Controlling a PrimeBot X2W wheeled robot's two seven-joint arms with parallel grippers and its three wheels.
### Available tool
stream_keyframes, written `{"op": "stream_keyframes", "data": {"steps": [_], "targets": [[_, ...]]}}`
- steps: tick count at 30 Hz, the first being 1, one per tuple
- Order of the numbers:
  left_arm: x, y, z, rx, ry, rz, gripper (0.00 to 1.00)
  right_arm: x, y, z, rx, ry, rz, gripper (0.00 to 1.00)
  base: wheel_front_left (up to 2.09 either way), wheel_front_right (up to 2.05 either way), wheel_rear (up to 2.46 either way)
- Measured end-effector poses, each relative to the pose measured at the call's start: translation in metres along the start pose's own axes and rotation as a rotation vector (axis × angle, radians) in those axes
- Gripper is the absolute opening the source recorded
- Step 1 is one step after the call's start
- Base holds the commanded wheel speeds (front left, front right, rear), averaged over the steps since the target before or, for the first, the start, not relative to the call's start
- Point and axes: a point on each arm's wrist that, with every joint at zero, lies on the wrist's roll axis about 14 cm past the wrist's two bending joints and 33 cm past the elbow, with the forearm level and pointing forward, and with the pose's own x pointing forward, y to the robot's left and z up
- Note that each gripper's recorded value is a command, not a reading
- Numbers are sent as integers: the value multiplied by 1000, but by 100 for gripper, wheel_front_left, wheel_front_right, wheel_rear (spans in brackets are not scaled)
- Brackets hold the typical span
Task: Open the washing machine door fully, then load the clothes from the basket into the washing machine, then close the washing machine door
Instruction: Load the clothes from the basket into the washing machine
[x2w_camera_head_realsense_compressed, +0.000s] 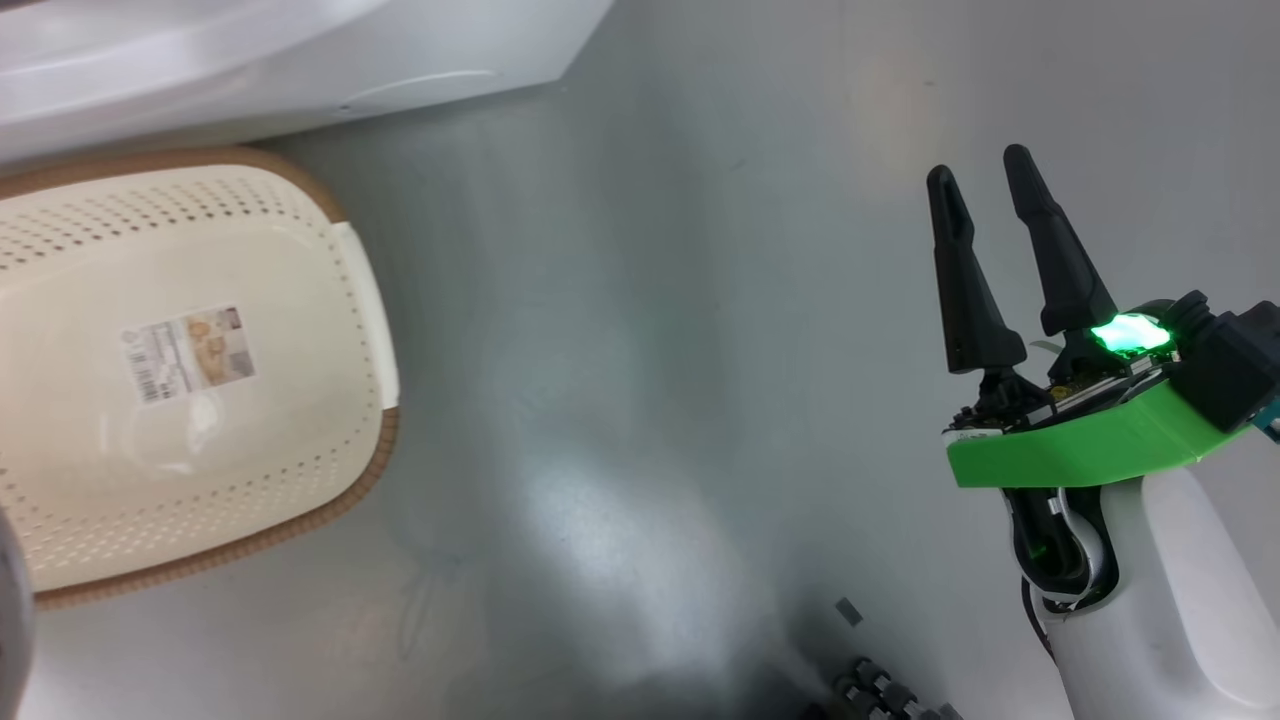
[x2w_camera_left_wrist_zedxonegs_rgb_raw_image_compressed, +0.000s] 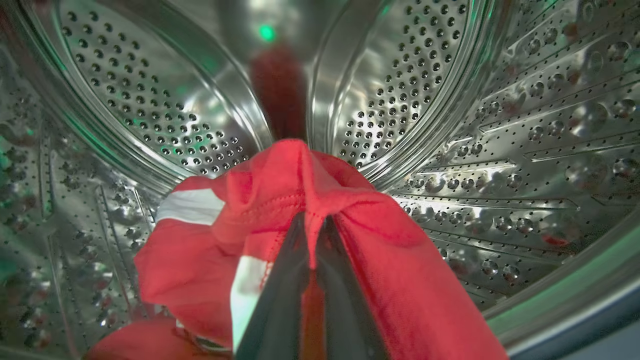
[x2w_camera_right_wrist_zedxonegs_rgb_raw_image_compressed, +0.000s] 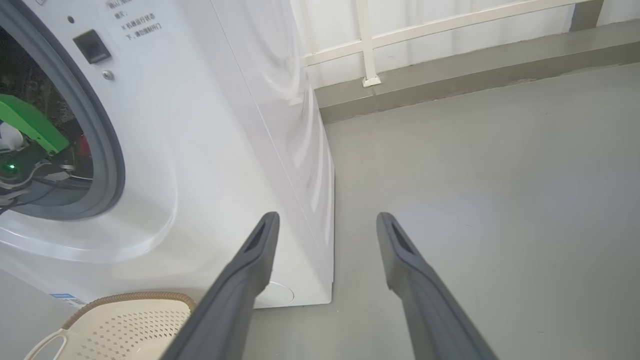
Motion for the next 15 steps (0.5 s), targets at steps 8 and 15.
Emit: {"op": "stream_keyframes", "data": {"steps": [8,15], "targets": [[7,-21,-28,74,38,-64,0,-8,-14,1,-23,9,-44,100,0,0,0],[3,-33,-28,64,43,-70,36,-7,-13,1,-17,10,-42,100,0,0,0]]}}
